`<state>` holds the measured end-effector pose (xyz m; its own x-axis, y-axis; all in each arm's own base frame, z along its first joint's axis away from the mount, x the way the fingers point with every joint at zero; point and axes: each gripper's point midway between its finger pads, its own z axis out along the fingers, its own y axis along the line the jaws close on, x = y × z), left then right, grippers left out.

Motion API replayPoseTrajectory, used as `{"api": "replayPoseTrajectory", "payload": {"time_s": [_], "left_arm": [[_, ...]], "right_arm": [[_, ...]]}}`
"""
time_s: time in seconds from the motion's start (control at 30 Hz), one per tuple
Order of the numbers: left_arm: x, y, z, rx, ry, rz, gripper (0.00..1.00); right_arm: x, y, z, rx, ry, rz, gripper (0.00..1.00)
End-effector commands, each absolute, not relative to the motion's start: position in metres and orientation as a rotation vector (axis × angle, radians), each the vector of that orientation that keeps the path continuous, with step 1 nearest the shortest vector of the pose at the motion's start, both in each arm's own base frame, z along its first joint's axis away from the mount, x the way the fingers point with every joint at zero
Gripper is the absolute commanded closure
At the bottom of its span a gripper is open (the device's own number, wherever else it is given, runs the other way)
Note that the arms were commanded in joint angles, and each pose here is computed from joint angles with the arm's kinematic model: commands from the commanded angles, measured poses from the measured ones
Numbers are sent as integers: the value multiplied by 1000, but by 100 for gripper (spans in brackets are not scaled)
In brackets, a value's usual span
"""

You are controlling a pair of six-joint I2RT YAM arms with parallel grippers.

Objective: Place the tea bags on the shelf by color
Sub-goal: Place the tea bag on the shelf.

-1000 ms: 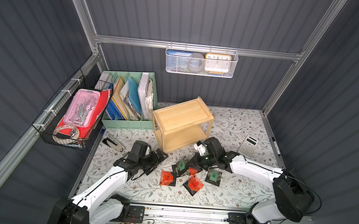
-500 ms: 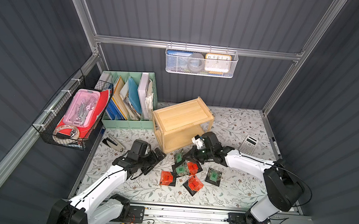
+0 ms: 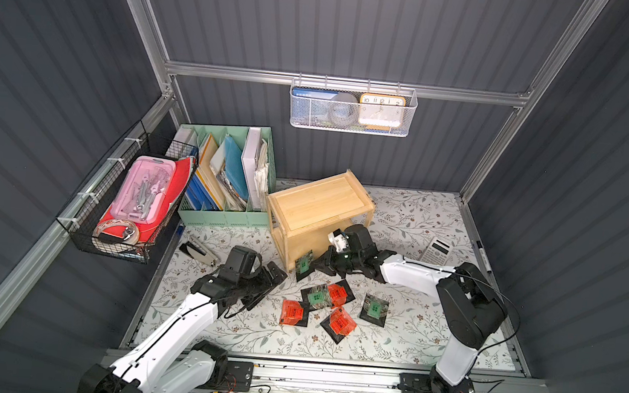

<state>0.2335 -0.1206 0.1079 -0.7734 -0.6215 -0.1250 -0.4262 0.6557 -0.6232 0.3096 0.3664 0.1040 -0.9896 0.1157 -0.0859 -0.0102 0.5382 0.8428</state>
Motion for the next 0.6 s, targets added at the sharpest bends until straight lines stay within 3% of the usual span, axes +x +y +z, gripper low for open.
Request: {"api": "replayPoseTrajectory", "payload": {"time_s": [0.0,0.57], "left_arm": [[228,-117,111,-818,2567,-800,0],[220,-112,108,-849,2570,-778,0]], "right_arm": [[321,373,110,89,2601,1488,100],[339,368,75,89,2688,1458,100]]}}
